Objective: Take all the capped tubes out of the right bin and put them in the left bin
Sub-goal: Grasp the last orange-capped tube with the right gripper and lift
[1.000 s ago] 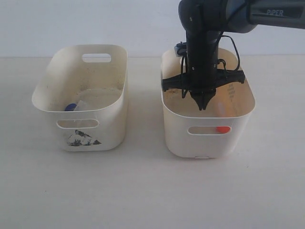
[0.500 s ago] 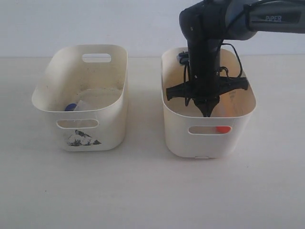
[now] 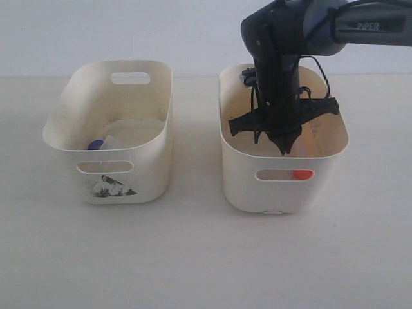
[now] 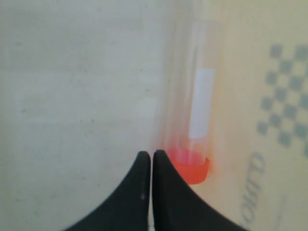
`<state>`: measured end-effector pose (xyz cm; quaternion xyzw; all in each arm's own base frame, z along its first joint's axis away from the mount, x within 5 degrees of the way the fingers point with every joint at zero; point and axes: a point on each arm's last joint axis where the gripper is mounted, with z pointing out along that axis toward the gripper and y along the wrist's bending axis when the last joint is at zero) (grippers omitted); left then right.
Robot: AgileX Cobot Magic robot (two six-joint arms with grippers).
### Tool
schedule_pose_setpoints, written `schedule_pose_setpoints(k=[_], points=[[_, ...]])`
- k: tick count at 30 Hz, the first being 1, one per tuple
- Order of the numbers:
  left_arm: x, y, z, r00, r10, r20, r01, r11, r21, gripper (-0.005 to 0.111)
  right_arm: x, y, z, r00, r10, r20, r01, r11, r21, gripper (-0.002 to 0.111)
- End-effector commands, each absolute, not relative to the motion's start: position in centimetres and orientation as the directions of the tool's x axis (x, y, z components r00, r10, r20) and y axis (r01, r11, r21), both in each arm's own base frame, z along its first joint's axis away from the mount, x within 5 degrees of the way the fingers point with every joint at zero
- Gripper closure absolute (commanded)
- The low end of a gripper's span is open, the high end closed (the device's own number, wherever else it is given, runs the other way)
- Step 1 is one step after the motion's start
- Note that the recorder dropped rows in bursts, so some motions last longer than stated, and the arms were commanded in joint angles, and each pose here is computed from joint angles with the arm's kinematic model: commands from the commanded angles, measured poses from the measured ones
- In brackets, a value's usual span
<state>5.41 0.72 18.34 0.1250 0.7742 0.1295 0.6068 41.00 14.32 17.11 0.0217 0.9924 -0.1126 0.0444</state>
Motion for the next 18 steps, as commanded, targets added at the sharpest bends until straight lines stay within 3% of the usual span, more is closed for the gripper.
schedule_pose_setpoints(k=[1, 14, 16, 18], points=[[5.4, 0.7, 18.5, -0.223, 0.340, -0.913, 0.039, 0.939, 0.341, 0.102, 41.1, 13.6, 17.3, -0.996, -0.013, -0.089, 0.011, 0.964, -0.266, 0.107], [5.4, 0.7, 18.5, -0.223, 0.340, -0.913, 0.039, 0.939, 0.341, 0.102, 41.2, 13.6, 15.2, -0.999, -0.008, -0.047, 0.006, 0.958, -0.287, 0.106], [5.4, 0.7, 18.5, -0.223, 0.340, -0.913, 0.039, 0.939, 0.341, 0.102, 41.3, 13.5, 15.2, -0.999, -0.012, -0.050, 0.003, 0.955, -0.295, 0.096], [5.4, 0.7, 18.5, -0.223, 0.340, -0.913, 0.039, 0.939, 0.341, 0.102, 41.3, 13.5, 15.3, -0.999, -0.012, -0.052, 0.004, 0.956, -0.294, 0.075]])
